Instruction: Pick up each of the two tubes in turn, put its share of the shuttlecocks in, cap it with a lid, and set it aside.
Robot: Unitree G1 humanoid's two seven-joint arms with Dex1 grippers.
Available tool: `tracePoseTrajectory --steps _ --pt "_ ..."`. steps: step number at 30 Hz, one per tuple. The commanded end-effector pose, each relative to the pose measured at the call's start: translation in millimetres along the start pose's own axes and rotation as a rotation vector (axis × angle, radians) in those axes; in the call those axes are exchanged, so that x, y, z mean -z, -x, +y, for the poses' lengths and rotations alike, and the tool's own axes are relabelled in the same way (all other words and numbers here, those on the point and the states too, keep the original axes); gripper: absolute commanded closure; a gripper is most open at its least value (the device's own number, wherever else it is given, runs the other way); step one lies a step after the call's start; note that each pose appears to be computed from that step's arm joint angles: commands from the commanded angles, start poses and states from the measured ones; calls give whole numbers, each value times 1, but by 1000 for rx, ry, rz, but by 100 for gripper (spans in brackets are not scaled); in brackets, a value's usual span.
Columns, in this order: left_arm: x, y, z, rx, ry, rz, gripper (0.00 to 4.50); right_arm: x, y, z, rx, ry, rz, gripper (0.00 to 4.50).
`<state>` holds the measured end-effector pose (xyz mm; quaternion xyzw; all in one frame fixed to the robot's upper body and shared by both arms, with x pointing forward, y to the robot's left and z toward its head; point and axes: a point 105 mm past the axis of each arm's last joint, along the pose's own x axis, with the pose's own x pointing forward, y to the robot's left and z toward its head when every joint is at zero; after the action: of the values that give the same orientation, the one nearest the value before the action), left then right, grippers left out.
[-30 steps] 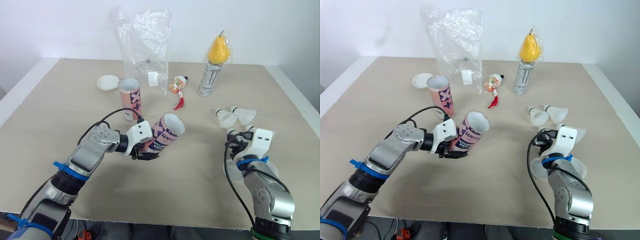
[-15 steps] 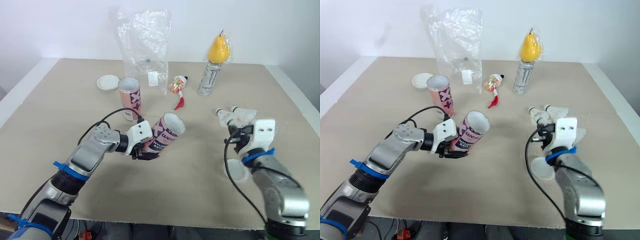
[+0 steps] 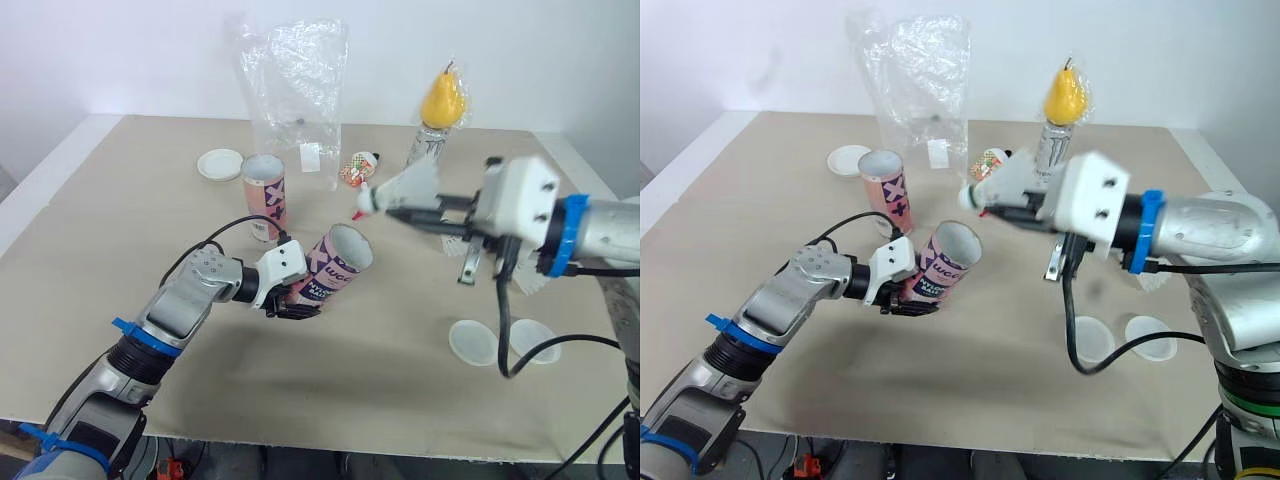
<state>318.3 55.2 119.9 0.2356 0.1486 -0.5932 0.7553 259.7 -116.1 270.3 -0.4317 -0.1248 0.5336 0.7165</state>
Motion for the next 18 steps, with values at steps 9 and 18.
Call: tracePoseTrajectory --steps 9,18 --pt "6 -4 -2 3 18 17 151 23 -14 -2 -176 257 54 442" --pt "4 -5 -1 -8 18 13 151 22 -29 -7 -255 314 22 442"
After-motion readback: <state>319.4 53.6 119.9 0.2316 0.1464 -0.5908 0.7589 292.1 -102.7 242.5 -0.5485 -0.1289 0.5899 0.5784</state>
